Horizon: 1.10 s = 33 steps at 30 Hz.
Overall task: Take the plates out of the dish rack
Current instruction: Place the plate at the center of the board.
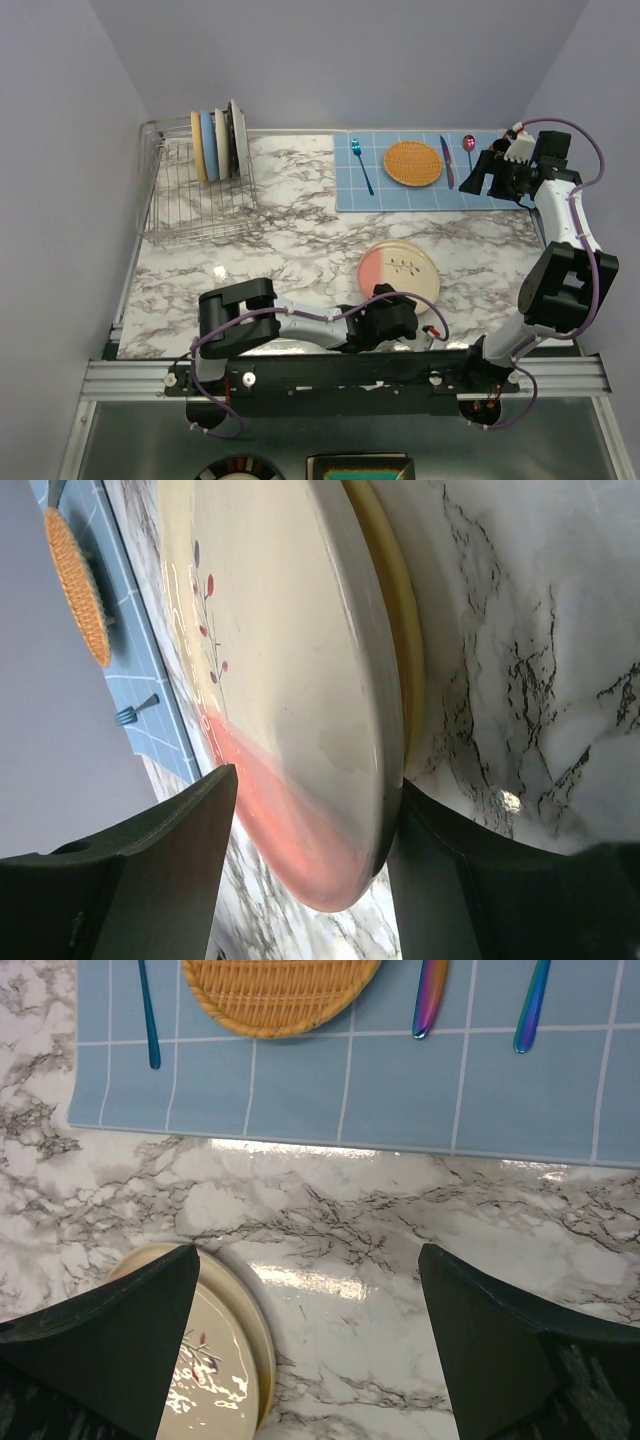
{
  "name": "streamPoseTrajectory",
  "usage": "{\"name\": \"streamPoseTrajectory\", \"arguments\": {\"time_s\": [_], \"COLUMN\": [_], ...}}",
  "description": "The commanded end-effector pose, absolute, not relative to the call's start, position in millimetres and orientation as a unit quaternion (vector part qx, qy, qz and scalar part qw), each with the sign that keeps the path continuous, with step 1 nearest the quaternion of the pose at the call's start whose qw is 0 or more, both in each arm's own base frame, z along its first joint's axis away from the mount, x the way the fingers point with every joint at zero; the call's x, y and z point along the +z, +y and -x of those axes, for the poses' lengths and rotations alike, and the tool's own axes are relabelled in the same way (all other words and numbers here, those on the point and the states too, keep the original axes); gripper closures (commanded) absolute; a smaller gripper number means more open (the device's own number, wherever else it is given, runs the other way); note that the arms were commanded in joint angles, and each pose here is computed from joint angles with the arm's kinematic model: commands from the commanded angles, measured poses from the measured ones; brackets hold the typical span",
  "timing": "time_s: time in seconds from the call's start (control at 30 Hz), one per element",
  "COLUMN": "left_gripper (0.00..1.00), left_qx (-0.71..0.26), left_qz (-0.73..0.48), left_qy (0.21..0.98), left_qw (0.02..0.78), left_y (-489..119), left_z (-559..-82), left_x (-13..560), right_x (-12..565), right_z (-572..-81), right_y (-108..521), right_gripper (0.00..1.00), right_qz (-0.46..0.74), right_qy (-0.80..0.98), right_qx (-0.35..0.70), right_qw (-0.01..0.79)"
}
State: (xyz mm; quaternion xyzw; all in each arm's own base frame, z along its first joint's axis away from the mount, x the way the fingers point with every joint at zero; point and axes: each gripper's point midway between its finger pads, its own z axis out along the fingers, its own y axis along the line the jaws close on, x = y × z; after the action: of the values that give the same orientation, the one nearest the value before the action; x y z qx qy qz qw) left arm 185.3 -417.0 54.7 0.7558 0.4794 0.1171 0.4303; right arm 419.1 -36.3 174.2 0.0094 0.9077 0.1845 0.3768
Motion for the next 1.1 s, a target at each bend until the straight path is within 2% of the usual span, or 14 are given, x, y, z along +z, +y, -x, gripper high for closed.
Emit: {"name": "streamPoseTrajectory", "arguments": {"time_s": [0.0,0.43,1.07], "left_gripper": [0.33,0.34,0.34], "left_qx": [0.079,0.063,0.070], "left_qz": [-0.751,-0.771,-0.767], "left_qy": [0.484,0.480,0.485], "left_qw": [0.442,0.413,0.415], "left_y": [-427.5,-424.3,-425.5], "left_z": [-176.4,-168.4,-188.2], "left_x": [79.3,76.2,76.0], "right_x": [179.0,177.9,174.9], "right_z": [-417.4,-416.4,-415.3], "right_y": [-36.5,-36.0,-35.4], "right_gripper": [0.00,0.00,0.00], "right_qz": [-0.002,-0.001,-0.001], "right_qy": [0.903,0.903,0.904], "right_qx": [0.188,0.189,0.192], "right_qw": [0.387,0.386,0.382]}}
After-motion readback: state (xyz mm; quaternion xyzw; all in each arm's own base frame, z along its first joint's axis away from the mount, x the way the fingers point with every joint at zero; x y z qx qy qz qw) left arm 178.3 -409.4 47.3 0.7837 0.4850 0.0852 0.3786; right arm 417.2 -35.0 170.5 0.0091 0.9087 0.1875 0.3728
